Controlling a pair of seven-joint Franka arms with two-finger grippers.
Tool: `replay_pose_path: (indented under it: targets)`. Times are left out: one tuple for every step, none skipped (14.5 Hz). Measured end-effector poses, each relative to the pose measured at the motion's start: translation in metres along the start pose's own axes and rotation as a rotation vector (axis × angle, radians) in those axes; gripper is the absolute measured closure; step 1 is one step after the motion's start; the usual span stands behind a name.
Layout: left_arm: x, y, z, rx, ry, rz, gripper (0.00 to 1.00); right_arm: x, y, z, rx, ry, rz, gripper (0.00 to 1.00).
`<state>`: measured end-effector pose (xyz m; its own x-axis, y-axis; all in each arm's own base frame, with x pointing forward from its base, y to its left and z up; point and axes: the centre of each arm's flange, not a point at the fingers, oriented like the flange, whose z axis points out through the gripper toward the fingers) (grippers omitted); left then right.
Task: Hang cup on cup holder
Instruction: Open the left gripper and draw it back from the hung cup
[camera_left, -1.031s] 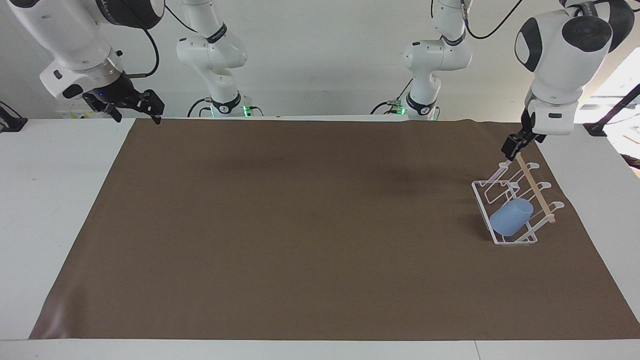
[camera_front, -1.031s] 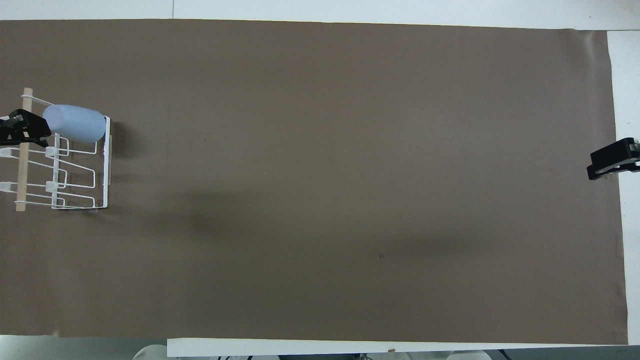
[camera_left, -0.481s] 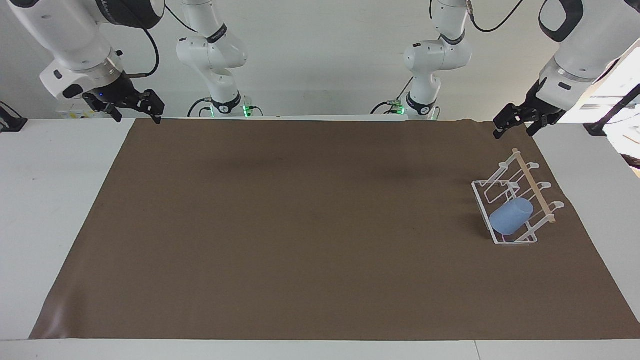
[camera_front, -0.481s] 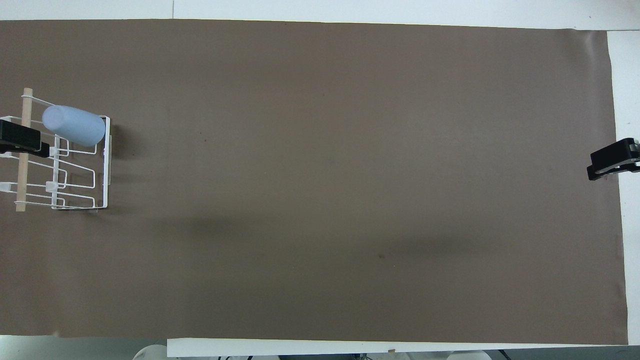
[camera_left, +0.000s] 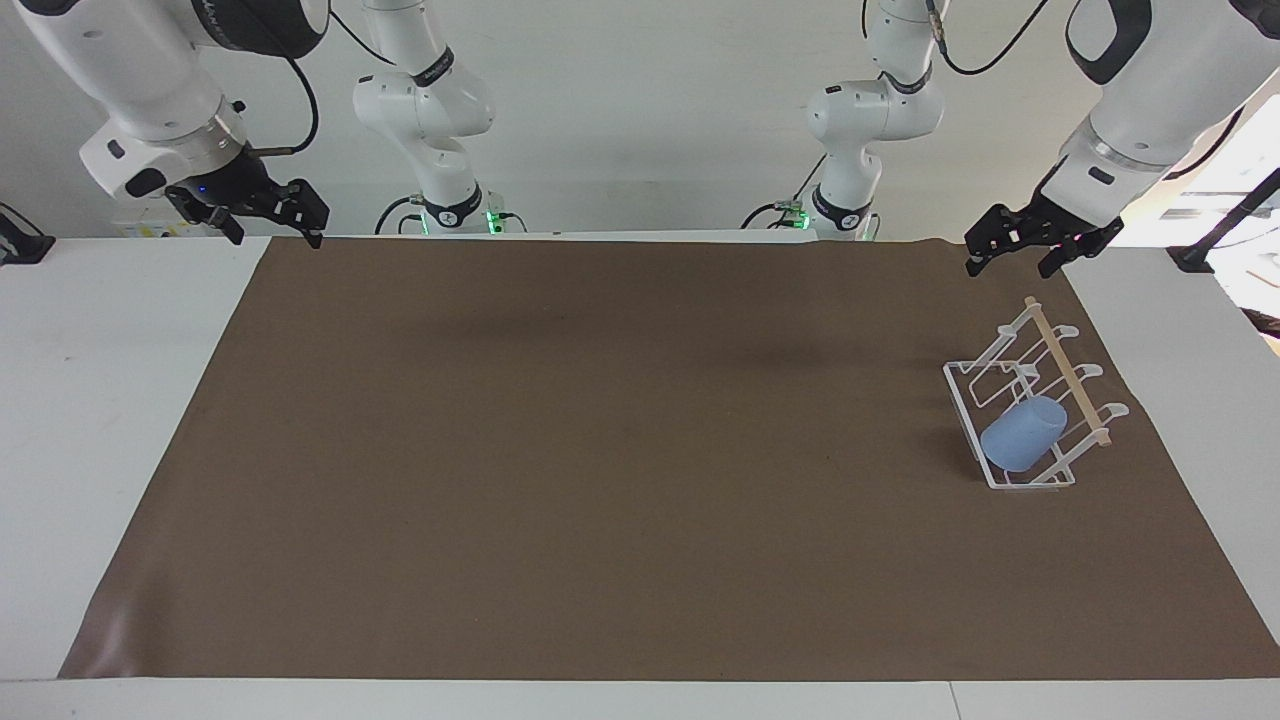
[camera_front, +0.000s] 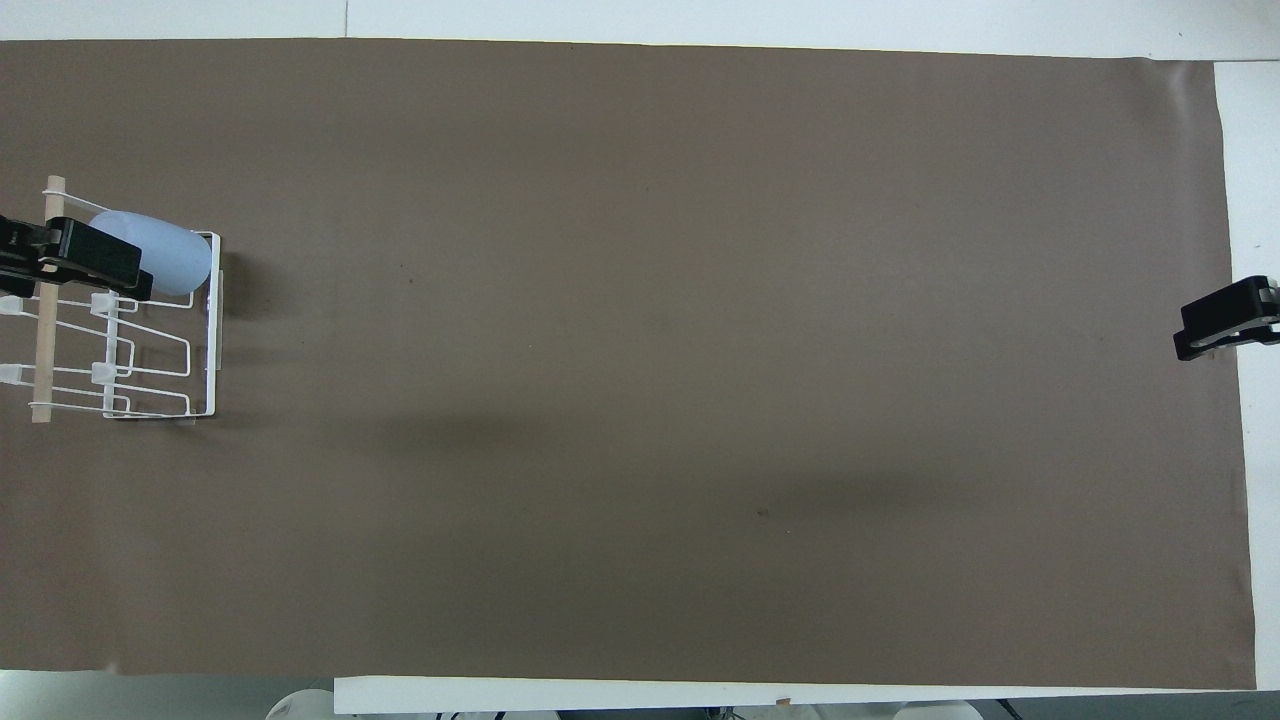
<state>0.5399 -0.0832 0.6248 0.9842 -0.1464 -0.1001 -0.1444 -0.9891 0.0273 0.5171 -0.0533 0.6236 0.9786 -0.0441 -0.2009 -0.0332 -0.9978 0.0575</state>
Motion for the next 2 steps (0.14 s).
replay_pose_path:
  targets:
    - [-0.0001,-0.0001,-0.0008,0.001,0.002,0.0,0.0,0.0,0.0,0.0,0.0,0.0,0.0,0.0]
    - [-0.0002,-0.0015,-0.0016,0.0,0.003,-0.003,0.0,0.0,0.0,0.0,0.0,0.0,0.0,0.0]
